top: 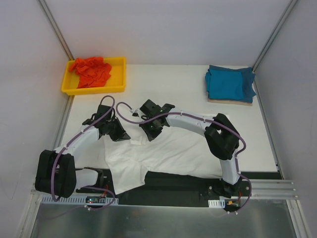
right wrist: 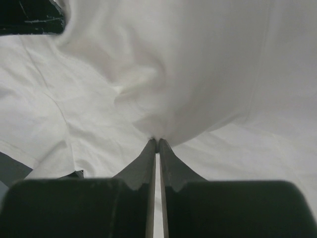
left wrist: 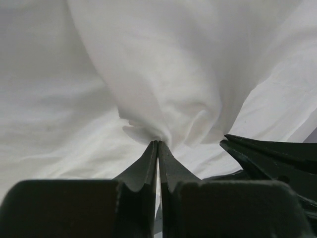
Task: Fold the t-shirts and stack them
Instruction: Fold the tshirt
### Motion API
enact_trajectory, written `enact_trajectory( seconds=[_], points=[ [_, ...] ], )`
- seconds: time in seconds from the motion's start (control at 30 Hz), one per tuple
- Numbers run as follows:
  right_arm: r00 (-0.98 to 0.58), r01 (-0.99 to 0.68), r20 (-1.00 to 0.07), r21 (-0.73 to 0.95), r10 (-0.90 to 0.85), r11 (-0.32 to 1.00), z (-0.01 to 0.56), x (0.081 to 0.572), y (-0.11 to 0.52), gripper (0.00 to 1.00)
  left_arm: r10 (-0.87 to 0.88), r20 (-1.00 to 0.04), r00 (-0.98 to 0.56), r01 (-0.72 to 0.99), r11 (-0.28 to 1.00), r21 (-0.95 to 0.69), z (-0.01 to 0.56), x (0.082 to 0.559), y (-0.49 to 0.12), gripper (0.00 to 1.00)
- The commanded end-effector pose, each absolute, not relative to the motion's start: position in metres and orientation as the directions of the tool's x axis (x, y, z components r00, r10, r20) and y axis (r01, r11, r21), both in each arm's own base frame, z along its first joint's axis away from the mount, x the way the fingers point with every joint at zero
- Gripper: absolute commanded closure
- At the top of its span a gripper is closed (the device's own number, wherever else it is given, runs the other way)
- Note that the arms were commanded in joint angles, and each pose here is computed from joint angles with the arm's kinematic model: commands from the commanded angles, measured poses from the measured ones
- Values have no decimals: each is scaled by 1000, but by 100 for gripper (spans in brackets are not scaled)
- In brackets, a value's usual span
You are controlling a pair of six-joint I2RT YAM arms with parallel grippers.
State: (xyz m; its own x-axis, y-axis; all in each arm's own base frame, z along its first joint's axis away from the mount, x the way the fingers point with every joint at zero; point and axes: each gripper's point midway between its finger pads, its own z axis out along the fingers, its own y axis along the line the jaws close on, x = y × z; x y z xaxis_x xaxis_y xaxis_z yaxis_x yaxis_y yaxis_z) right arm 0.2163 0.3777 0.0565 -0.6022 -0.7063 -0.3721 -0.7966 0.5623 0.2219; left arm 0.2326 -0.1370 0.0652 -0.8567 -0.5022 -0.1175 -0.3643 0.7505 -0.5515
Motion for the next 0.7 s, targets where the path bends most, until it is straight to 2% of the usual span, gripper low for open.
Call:
enact_trajectory(
  seconds=[0.0,0.1,0.17,0.2,0.23,0.27,0.3,0.33,0.5,0.6,0.67],
  points=[
    [-576,-817,-389,275,-719,506,78,200,376,93,-531,-71,-845,-432,754,-495,60,207,-128,100],
    [-583,-812,-382,283,-717,510,78,198,374,87,-536,-51,-843,-455,761,-463,58,195,-123,100],
    [-588,-809,-379,280,-715,516,78,197,371,80,-530,-48,-846,-455,767,-453,59,189,-121,88],
    [-590,-808,-380,281,-713,518,80,196,370,72,-525,-45,-850,-451,770,-452,61,185,-121,70],
    [-590,-808,-380,281,-713,518,81,195,369,56,-512,-46,-858,-438,775,-456,62,183,-122,61],
    [-590,-807,-381,281,-712,519,82,196,368,44,-508,-50,-860,-431,776,-460,64,182,-122,55],
    [-596,-803,-381,280,-707,526,84,195,365,16,-502,-63,-863,-416,775,-475,71,182,-123,29],
    [-601,-799,-383,279,-701,533,86,196,362,4,-493,-79,-866,-400,779,-482,74,183,-123,1],
    [-644,-759,-441,268,-625,593,111,211,344,4,-472,-192,-860,-306,780,-546,113,210,-128,1],
    [-699,-692,-466,250,-542,677,119,235,319,4,-440,-245,-864,-244,792,-560,130,233,-132,1],
    [-773,-588,-459,260,-438,766,120,257,293,4,-423,-262,-867,-209,788,-580,132,251,-139,1]
  ],
)
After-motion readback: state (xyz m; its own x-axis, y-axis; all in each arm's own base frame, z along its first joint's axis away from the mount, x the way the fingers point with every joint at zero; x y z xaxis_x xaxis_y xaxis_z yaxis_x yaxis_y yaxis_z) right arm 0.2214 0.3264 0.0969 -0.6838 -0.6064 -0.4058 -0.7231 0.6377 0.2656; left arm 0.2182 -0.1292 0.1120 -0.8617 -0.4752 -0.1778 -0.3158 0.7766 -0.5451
